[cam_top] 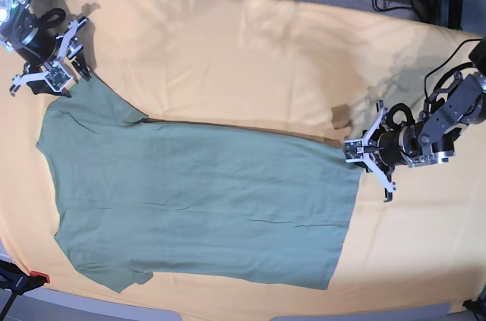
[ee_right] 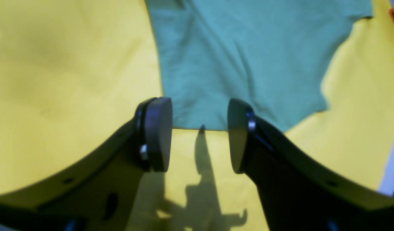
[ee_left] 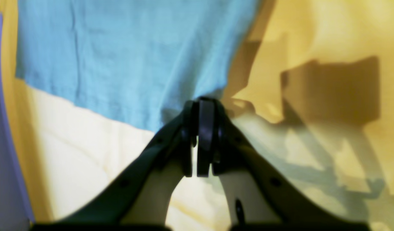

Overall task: Fold the T-shirt properly
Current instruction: 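Move right gripper to shirt shoulder, left gripper to hem corner, then close both grippers on the shirt's long side edge, then pull the gripped shirt edge toward the robot with both grippers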

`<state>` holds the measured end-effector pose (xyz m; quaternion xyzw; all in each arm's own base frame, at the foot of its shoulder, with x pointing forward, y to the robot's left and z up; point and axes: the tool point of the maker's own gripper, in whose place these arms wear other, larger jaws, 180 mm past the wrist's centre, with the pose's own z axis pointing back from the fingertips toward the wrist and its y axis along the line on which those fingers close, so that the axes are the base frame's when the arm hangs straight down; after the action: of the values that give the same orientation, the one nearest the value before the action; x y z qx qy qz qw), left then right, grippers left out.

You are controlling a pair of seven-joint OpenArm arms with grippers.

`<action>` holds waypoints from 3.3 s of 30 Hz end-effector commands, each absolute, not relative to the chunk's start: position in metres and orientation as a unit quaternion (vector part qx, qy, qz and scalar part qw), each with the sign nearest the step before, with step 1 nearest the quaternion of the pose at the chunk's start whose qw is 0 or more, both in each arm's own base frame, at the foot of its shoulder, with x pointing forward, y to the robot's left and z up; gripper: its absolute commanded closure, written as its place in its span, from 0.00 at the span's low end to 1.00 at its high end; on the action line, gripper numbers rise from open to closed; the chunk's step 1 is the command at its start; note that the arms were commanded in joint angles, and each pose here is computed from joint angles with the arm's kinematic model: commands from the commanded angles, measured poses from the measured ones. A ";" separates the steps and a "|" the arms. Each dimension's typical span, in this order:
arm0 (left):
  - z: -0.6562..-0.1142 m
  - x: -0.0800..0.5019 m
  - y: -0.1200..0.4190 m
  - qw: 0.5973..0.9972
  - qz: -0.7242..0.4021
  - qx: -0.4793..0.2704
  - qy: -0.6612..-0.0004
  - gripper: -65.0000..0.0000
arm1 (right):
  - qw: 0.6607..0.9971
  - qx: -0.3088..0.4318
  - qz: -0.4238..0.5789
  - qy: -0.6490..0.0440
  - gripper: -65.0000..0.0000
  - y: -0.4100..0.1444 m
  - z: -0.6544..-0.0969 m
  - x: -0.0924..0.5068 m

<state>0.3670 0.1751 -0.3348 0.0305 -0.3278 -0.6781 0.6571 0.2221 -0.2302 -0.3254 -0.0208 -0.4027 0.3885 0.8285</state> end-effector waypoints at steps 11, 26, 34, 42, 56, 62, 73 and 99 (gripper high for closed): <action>-0.315 0.378 0.176 0.659 -0.664 0.030 -0.350 1.00 | 0.816 -0.149 0.366 -0.421 0.53 -0.275 -0.315 0.272; -0.315 0.377 0.173 0.663 -0.660 0.023 -0.352 1.00 | 0.862 -0.076 0.329 -0.379 0.53 -0.301 -0.359 0.283; -0.315 0.378 0.174 0.663 -0.660 0.023 -0.352 1.00 | 0.863 -0.134 0.337 -0.352 0.53 -0.313 -0.376 0.291; -0.316 0.378 0.176 0.665 -0.660 0.027 -0.349 1.00 | 0.881 -0.154 0.343 -0.287 0.54 -0.324 -0.392 0.275; -0.315 0.378 0.176 0.665 -0.660 0.027 -0.349 1.00 | 0.883 -0.046 0.340 -0.321 1.00 -0.288 -0.391 0.273; -0.311 0.378 0.181 0.666 -0.659 0.031 -0.349 1.00 | 0.868 -0.063 0.317 -0.377 1.00 -0.290 -0.364 0.292; -0.300 0.340 0.179 0.667 -0.670 -0.042 -0.323 1.00 | 0.868 -0.039 0.305 -0.391 1.00 -0.291 -0.327 0.294; -0.267 0.255 0.182 0.638 -0.709 -0.094 -0.284 1.00 | 0.834 -0.119 0.475 -0.254 1.00 -0.295 -0.311 0.226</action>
<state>0.2506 0.1798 -0.2761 -0.0996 -0.2742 -0.7115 0.6392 0.2173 -0.2920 -0.3225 -0.1045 -0.2446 0.4701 0.8416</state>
